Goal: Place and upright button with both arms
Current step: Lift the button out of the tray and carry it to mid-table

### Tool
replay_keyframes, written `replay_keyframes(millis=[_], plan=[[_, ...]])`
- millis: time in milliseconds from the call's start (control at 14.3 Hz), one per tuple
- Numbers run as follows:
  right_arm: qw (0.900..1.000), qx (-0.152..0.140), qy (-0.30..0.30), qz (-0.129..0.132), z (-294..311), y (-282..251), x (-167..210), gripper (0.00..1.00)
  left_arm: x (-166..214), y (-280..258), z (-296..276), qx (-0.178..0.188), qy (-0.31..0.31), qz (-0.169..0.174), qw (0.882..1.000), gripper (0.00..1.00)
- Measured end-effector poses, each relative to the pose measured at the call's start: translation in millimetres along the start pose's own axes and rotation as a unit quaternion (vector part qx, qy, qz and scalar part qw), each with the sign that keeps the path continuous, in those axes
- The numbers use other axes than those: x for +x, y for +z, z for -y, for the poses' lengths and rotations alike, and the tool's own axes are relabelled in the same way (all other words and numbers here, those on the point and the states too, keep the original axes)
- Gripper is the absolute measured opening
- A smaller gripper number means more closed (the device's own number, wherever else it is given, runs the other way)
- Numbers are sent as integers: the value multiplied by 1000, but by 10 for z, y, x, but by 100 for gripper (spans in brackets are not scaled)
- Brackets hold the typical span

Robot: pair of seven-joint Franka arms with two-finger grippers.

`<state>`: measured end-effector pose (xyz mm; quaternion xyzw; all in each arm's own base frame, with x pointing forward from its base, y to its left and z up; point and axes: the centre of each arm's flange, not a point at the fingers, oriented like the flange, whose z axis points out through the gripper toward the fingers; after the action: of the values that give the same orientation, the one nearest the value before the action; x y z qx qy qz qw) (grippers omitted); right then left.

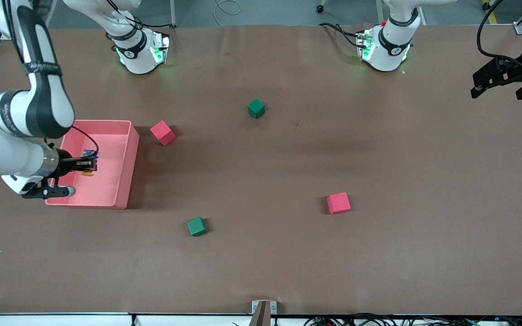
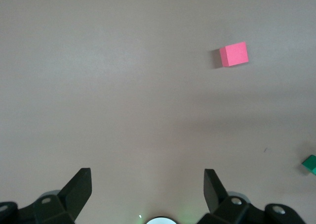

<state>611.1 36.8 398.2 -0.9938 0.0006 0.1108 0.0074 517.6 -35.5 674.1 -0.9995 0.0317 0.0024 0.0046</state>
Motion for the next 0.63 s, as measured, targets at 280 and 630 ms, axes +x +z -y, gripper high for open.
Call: replay_keyframes(millis=[280,630], plan=[[998,-8,61,-26,1742,-13,-214,34,1,1,2,0,0,0,1000,100],[994,28,91,-45,3396,838,-384,34,69,77,-2,0,0,2,1000,100]])
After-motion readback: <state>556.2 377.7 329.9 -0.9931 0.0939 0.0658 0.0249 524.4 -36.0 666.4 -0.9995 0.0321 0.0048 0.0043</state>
